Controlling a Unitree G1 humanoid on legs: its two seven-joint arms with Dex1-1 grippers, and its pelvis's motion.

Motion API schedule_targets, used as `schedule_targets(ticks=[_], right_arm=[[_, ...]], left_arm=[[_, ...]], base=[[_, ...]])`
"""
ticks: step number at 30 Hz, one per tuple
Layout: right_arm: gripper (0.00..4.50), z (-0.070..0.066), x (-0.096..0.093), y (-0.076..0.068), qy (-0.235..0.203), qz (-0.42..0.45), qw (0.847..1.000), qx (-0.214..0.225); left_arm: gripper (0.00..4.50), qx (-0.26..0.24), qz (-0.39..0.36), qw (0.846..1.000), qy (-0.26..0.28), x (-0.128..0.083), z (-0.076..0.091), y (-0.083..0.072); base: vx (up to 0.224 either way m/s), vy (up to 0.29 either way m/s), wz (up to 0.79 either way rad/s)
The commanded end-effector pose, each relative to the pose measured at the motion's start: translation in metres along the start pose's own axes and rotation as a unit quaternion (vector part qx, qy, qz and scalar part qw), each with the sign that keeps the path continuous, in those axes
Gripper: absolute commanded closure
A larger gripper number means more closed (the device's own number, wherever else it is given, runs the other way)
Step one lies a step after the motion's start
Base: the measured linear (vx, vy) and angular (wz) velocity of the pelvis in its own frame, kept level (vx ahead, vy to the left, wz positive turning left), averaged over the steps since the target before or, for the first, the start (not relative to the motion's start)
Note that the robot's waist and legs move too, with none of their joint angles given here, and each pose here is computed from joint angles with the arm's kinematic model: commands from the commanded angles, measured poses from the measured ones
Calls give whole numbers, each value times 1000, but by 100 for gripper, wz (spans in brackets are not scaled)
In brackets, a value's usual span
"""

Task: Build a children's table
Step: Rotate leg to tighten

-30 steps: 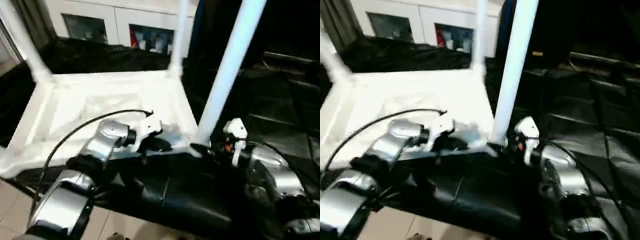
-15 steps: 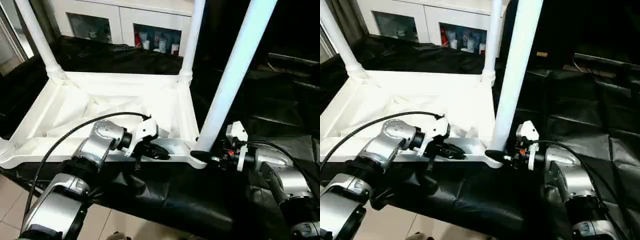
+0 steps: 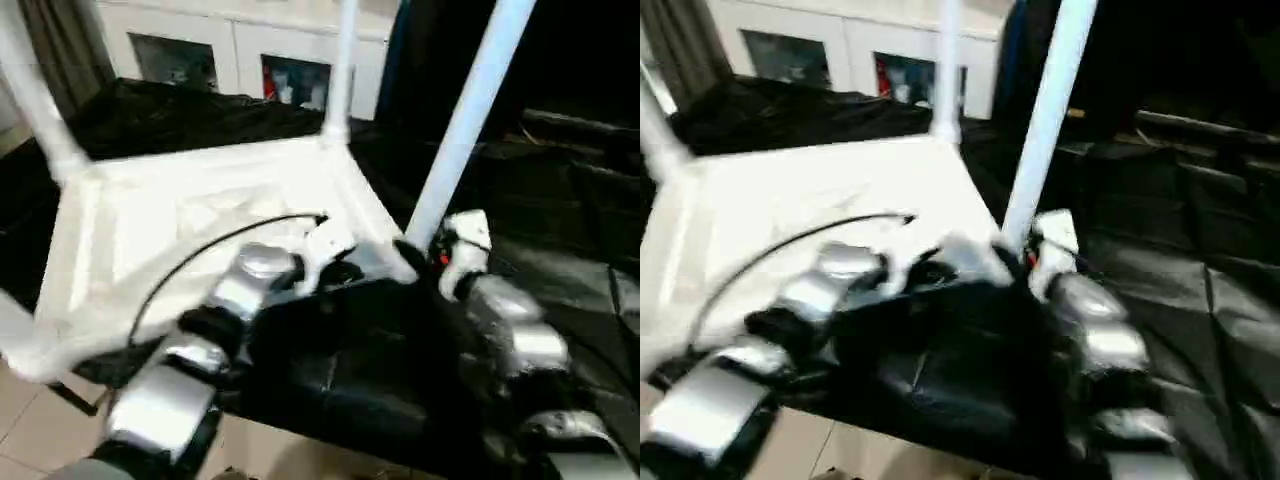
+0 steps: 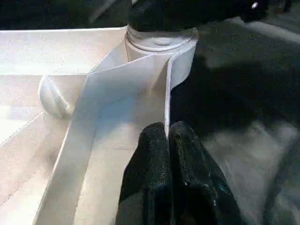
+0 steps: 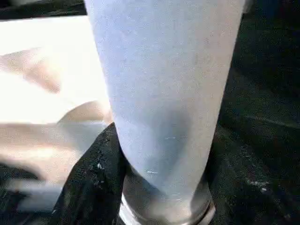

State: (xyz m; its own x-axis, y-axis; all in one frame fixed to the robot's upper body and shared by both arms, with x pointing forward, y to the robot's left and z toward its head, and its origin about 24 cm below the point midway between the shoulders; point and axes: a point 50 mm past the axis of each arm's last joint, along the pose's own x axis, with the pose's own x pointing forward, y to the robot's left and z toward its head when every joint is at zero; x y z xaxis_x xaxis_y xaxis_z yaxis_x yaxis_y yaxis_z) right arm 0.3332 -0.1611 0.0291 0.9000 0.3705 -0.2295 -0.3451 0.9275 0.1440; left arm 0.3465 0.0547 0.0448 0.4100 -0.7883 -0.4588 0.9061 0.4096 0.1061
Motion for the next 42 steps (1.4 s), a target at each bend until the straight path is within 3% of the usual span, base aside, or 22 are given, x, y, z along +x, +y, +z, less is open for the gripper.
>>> schedule_targets(ticks=[1, 2, 6, 7, 9, 12, 15, 18, 21, 27, 36, 42], right_arm=[[249, -47, -5, 6, 94, -32, 993, 61], [249, -42, 4, 18, 83, -26, 995, 44], [249, -31, 10, 33, 52, 28, 998, 0], [194, -29, 11, 35, 46, 41, 998, -3], [181, -28, 11, 38, 41, 57, 998, 2], [145, -22, 10, 35, 29, 76, 997, -12], [145, -15, 4, 30, 19, 124, 992, -23], [145, -10, -9, 21, 19, 195, 979, -48], [145, -9, -16, 17, 22, 224, 973, -54], [145, -2, -44, 5, 33, 325, 944, -55], [145, -6, -58, 6, 67, 384, 919, -57], [194, -7, -59, 10, 73, 397, 914, -47]], left_arm=[[450, -4, 26, 999, -23, 5, 11, 2], [450, 0, 21, 1000, -24, 10, 14, -2], [450, 6, 16, 1000, -23, 10, 15, -2], [450, 7, 16, 1000, -22, 9, 14, -1], [450, 10, 14, 1000, -19, 8, 13, 0], [450, 14, 1, 1000, -11, 3, 8, 3], [450, 16, -22, 1000, -1, -4, 2, 5], [450, 21, -59, 998, 4, -14, -4, 6], [450, 25, -83, 996, 5, -19, -6, 6], [450, 27, -187, 982, -7, -43, -15, 3], [450, 15, -240, 971, -9, -59, -17, 1], [450, 18, -238, 971, -9, -59, -16, 1]], base=[[0, 0, 0], [0, 0, 0], [0, 0, 0], [0, 0, 0], [0, 0, 0], [0, 0, 0], [0, 0, 0], [0, 0, 0], [0, 0, 0], [0, 0, 0], [0, 0, 0], [0, 0, 0]])
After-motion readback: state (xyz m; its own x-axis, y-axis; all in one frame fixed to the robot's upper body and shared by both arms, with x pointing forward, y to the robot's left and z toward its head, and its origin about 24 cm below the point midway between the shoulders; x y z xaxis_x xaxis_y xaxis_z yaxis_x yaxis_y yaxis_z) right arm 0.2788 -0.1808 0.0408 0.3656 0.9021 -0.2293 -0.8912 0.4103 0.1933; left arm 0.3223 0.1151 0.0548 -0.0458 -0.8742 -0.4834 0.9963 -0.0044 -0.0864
